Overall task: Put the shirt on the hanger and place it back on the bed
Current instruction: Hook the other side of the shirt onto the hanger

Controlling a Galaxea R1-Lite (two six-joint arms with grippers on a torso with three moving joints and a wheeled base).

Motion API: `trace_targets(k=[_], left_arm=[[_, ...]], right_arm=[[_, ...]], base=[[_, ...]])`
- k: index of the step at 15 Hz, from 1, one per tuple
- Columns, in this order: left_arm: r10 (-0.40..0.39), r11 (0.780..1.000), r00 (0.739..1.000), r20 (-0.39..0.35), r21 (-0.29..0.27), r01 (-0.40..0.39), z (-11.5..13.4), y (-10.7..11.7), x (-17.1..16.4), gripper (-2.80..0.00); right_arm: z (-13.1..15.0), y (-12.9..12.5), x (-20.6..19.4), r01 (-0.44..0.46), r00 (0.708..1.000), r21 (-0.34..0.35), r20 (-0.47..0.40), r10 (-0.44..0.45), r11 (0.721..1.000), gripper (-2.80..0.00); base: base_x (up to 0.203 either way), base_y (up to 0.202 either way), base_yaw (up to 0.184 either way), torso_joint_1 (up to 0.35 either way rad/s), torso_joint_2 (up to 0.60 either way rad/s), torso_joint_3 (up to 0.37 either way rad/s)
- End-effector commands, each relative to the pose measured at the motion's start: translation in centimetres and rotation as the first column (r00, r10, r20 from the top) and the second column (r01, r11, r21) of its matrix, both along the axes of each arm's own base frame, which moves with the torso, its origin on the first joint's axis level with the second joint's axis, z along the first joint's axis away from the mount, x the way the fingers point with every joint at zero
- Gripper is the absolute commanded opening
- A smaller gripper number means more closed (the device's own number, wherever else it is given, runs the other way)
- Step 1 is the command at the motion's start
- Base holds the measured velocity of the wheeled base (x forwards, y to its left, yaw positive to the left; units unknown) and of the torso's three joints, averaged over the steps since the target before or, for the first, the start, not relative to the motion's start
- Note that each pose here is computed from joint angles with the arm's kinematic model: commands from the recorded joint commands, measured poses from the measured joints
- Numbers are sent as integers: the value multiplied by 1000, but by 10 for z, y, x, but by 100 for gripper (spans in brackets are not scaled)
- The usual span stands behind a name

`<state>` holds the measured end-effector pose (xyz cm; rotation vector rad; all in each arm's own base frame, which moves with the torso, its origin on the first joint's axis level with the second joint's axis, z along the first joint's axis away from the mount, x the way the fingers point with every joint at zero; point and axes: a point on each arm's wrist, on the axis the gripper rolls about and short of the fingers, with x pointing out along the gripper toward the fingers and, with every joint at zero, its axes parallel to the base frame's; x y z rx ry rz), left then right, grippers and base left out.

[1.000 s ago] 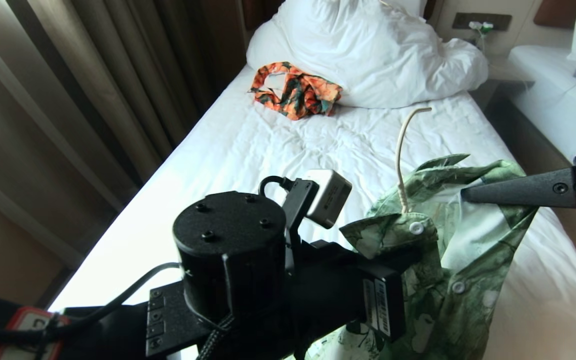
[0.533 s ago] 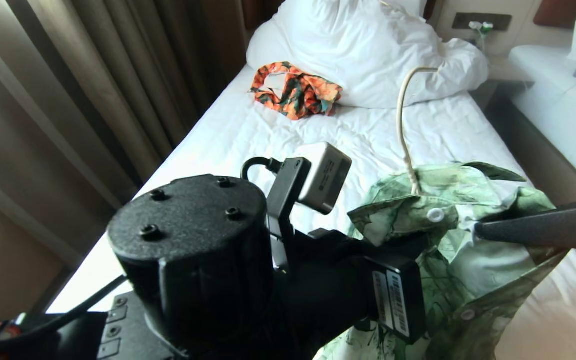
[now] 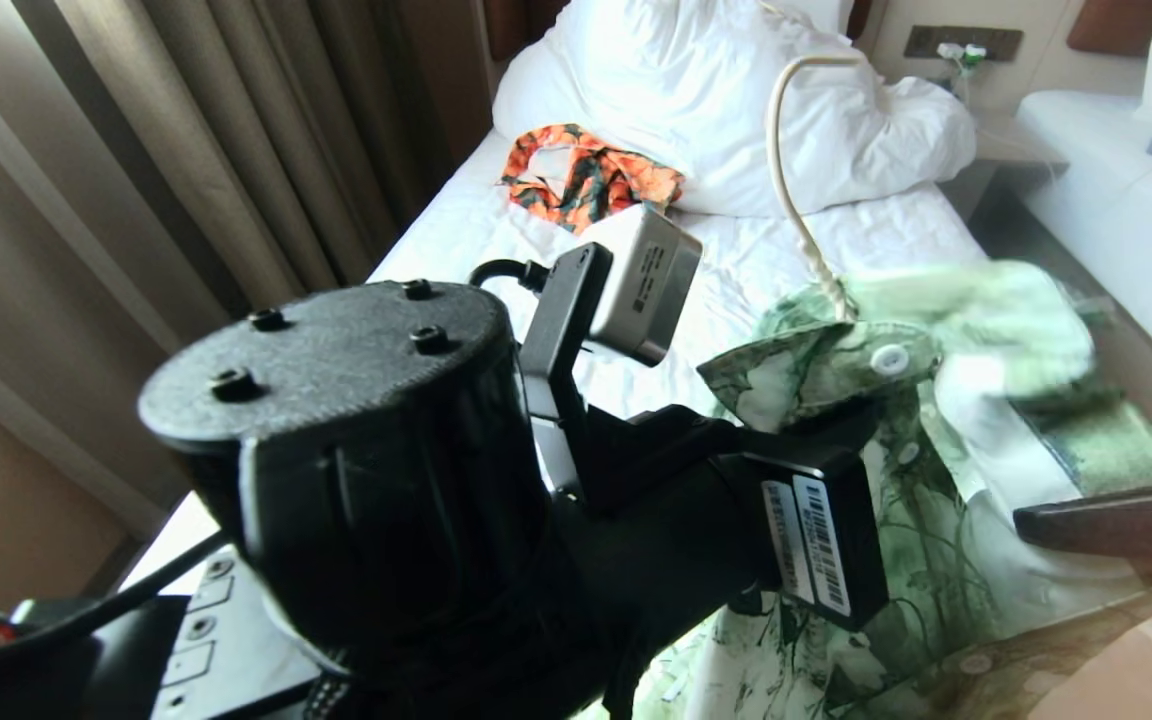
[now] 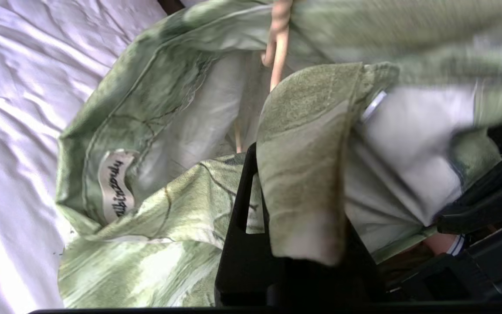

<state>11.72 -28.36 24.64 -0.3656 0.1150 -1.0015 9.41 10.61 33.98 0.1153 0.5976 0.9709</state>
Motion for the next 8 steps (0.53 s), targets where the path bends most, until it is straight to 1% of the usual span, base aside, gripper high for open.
trace_targets(k=[1, 4, 5, 8], left_arm=[[0, 1000, 1000, 4, -19, 0, 4, 1, -1, -280], [-6, 999, 1000, 15, -45, 7, 12, 6, -5, -280], [-9, 998, 1000, 21, -58, 10, 17, 8, -6, -280], [-8, 998, 1000, 23, -64, 10, 19, 9, -7, -280]], right_arm=[[0, 0, 0, -2, 1000, -3, 1, 2, 1000, 0], [5, -5, -4, 0, 1000, 17, 20, 0, 1000, 0], [10, -8, -8, -1, 999, 33, 35, 0, 999, 0], [32, -20, -19, -7, 996, 87, 94, -1, 996, 0]], base=[[0, 0, 0, 0, 0, 0], [0, 0, 0, 0, 0, 0], [0, 0, 0, 0, 0, 0], [0, 0, 0, 0, 0, 0]])
